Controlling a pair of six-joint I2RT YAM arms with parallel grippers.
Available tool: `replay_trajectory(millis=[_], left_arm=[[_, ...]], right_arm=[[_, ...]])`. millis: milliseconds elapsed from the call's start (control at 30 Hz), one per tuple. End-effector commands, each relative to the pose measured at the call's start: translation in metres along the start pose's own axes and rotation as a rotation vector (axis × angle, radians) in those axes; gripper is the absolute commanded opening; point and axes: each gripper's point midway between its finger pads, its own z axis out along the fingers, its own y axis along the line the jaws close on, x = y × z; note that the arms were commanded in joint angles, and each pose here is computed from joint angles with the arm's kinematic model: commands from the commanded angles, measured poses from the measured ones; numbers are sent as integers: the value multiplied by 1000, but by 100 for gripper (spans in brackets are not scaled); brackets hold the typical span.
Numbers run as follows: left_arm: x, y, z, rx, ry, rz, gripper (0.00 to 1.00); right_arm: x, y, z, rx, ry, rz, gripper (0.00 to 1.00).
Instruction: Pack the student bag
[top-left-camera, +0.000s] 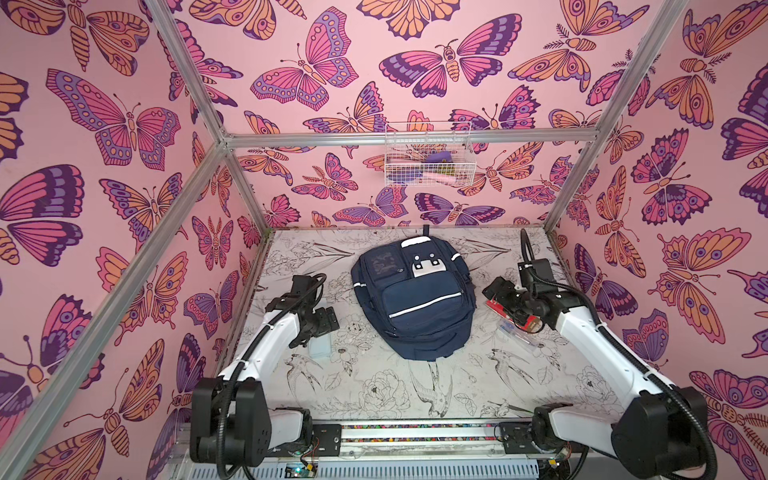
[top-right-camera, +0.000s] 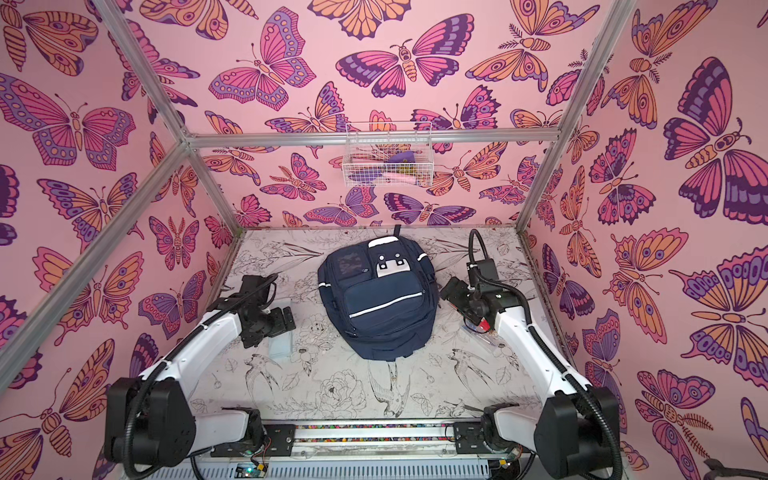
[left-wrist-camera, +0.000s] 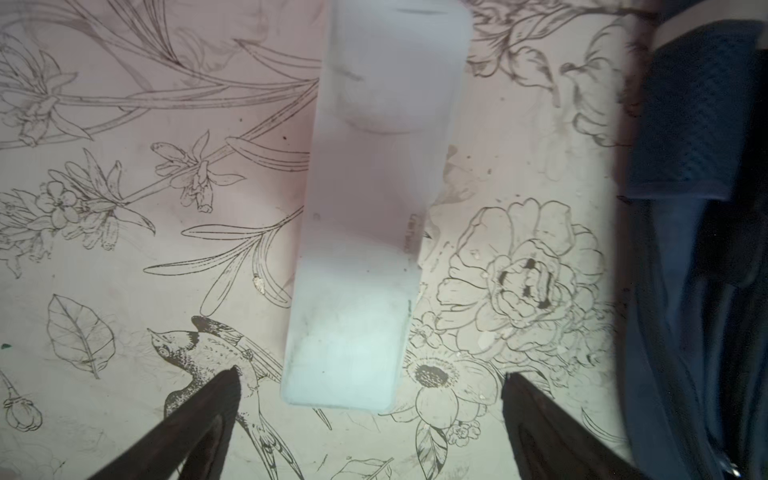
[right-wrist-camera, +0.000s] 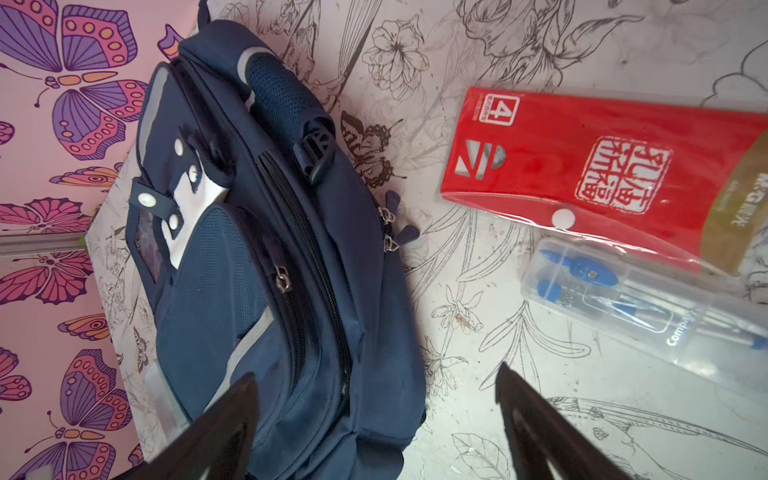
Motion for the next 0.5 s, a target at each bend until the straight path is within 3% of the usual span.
replay_trajectory(millis=[0, 100, 267, 467], left_arm=[[-19, -6, 6, 37, 12, -1, 100], [-39, -9, 20, 57, 53, 2, 100], [-65, -6, 42, 23, 86, -4, 100], [-71, -6, 58, -2, 110, 1, 100]], right_arm=[[-3, 26, -10, -100, 6, -38, 87], [9, 35, -11, -154, 52, -66, 86], [34, 48, 1, -285, 179, -6, 80], [41, 51, -17, -305, 171, -94, 80]])
